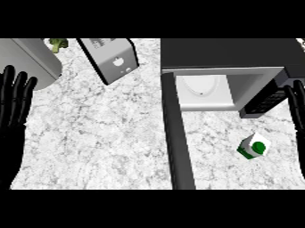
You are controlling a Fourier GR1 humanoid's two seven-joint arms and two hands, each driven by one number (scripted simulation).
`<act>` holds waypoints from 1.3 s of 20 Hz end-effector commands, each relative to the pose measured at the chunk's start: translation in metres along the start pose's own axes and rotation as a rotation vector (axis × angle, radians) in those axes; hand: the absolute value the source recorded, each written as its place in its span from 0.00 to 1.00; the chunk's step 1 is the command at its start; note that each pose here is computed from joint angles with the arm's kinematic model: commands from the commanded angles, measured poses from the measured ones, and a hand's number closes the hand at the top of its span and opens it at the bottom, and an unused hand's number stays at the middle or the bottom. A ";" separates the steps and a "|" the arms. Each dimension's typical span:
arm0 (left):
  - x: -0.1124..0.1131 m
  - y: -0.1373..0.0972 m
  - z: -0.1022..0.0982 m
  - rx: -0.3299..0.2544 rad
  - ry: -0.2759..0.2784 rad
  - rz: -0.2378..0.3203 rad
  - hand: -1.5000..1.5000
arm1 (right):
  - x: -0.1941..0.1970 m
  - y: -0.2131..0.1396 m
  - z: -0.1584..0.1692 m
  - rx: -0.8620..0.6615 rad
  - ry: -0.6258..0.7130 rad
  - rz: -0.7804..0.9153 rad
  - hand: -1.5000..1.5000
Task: Pick up the milk, place it into the microwave and close the microwave
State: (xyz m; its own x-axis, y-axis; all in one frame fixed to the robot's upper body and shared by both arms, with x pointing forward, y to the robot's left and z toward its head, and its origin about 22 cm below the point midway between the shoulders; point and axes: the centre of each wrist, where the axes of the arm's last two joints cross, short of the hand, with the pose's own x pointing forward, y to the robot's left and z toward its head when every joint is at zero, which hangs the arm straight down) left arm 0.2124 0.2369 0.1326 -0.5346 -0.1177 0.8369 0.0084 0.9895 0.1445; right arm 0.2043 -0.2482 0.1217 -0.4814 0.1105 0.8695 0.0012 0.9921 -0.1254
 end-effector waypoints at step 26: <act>0.023 -0.014 0.109 0.134 0.166 0.171 0.00 | -0.018 0.087 -0.009 -0.416 0.118 0.041 0.00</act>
State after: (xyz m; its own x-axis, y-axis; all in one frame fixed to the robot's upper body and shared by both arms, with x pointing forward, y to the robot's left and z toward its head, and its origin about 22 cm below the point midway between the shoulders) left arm 0.1132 0.2200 0.1047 -0.3861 0.0393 0.9216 -0.0383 0.9976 -0.0585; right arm 0.2092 -0.1624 0.1058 -0.3941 0.1024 0.9134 0.3284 0.9438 0.0359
